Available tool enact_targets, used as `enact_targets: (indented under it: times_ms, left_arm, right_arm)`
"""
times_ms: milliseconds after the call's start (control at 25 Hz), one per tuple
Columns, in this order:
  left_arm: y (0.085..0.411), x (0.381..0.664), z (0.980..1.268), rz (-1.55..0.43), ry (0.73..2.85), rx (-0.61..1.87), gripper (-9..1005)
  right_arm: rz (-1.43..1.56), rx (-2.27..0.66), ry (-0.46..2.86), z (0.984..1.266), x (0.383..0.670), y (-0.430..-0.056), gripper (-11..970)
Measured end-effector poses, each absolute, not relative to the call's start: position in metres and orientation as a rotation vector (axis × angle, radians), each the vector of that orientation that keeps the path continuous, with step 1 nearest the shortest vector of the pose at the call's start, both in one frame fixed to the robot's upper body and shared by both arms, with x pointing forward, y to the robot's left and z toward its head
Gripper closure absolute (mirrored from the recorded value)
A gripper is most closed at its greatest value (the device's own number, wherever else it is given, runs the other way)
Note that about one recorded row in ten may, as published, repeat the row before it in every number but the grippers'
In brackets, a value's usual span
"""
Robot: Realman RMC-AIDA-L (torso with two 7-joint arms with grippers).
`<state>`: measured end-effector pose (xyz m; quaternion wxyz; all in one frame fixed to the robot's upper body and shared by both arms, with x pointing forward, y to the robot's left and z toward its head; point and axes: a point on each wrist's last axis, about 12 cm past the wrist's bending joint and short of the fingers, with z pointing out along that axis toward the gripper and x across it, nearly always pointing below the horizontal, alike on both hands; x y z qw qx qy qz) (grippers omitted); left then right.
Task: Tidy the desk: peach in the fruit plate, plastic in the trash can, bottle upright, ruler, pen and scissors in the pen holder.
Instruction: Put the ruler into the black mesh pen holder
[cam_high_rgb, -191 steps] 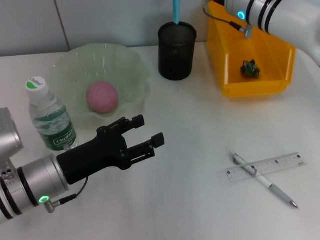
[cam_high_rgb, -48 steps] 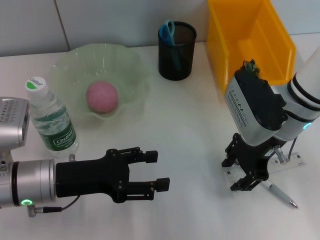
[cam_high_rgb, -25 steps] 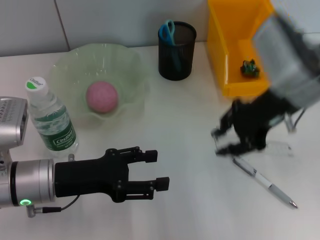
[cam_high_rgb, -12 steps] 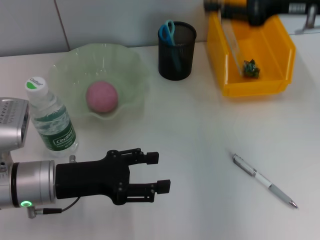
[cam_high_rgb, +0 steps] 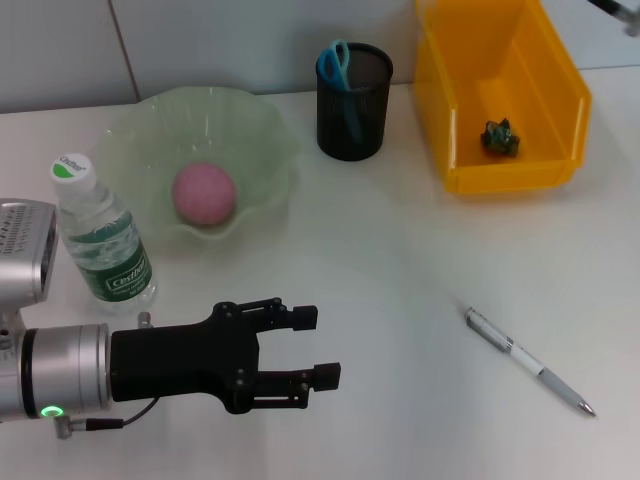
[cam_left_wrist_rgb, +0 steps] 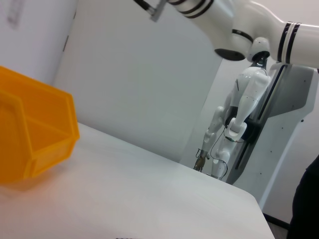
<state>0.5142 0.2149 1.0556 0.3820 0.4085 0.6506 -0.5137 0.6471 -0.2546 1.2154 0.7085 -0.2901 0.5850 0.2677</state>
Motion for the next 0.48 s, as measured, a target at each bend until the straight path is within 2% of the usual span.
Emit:
enact_targets:
  times_ms: [480]
  left_arm:
    - [0.215, 0.514, 1.055, -1.312, 1.668, 1.024, 189]
  right_arm:
    - [0.483, -0.47, 1.287, 1.188, 0.677, -0.216, 543]
